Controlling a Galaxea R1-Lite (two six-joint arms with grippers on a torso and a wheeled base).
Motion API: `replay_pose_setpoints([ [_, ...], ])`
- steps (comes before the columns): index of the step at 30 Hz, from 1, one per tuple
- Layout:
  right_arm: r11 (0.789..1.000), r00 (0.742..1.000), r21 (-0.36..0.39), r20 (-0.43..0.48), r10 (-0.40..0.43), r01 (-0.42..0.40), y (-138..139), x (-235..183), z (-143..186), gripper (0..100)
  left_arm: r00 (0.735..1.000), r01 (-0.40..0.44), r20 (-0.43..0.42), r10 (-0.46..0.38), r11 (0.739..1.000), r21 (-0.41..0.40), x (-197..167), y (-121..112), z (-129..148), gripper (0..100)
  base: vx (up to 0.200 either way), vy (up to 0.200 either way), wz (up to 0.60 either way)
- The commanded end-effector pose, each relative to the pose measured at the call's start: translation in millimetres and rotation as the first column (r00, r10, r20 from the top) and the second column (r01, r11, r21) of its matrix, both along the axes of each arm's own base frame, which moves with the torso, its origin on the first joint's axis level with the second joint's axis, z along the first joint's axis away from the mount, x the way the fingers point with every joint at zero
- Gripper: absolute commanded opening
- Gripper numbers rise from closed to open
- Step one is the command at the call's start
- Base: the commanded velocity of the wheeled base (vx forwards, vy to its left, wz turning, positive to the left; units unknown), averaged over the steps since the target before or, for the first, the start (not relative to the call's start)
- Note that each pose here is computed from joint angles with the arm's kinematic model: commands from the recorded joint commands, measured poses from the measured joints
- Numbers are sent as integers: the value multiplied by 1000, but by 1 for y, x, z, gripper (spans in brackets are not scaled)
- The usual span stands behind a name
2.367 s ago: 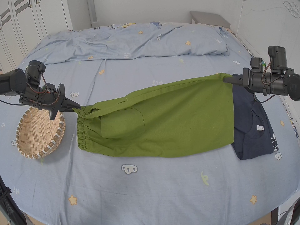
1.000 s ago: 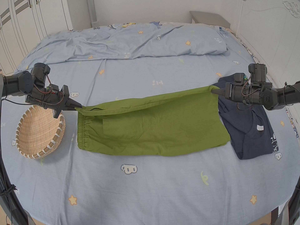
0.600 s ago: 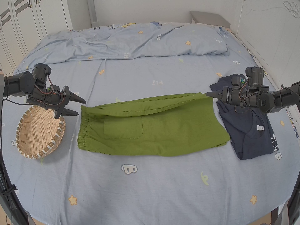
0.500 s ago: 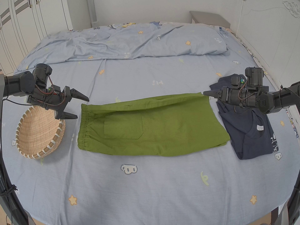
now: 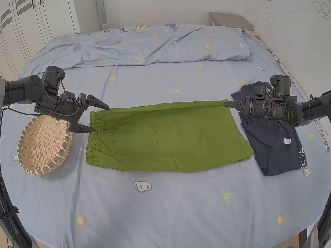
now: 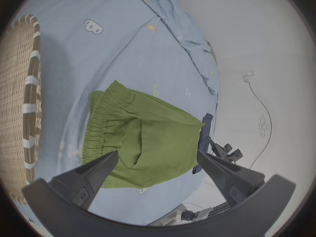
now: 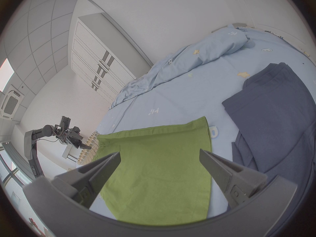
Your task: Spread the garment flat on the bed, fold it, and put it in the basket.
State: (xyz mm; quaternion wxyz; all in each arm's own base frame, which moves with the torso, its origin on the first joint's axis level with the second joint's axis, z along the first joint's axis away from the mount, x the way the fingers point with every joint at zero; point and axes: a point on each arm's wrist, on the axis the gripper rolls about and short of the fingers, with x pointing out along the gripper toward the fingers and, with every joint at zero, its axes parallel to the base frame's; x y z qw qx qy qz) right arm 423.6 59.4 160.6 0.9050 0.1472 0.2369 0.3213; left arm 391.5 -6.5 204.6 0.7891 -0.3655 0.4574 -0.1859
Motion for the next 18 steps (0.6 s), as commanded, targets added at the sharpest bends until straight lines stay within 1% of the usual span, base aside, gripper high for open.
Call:
replay_pose_setpoints([
  [1,1000,1000,2,16,4,-4,1,-11,12,100,1000,-7,-5,7,1000,0,6,2,-7,100,0,0,0],
  [6,1000,1000,4,9,3,-3,-2,-36,23,100,999,-28,-27,28,1000,1,5,8,-11,100,0,0,0],
  [8,1000,1000,7,6,-3,3,-5,-56,30,100,998,-38,-59,38,999,5,-3,17,-22,100,0,0,0],
  [9,1000,1000,7,7,-5,5,-6,-59,32,100,997,-39,-63,39,999,6,-6,19,-23,100,0,0,0],
  [10,1000,1000,7,4,-8,8,-9,-67,34,100,998,-35,-58,36,999,18,-14,24,-25,100,0,0,0],
  [11,1000,1000,7,4,-8,8,-9,-67,34,100,998,-35,-58,36,999,18,-14,24,-25,100,0,0,0],
  [13,1000,999,3,-26,-19,19,-12,-80,30,100,1000,-14,-27,15,998,54,-23,32,-41,100,0,0,0],
  [15,1000,998,-1,-51,-26,26,-14,-86,23,100,1000,-20,-6,20,998,62,-28,37,-51,100,0,0,0],
  [18,1000,998,-4,-64,-24,24,-15,-98,21,100,999,-29,34,27,997,75,-37,40,-60,100,0,0,0],
])
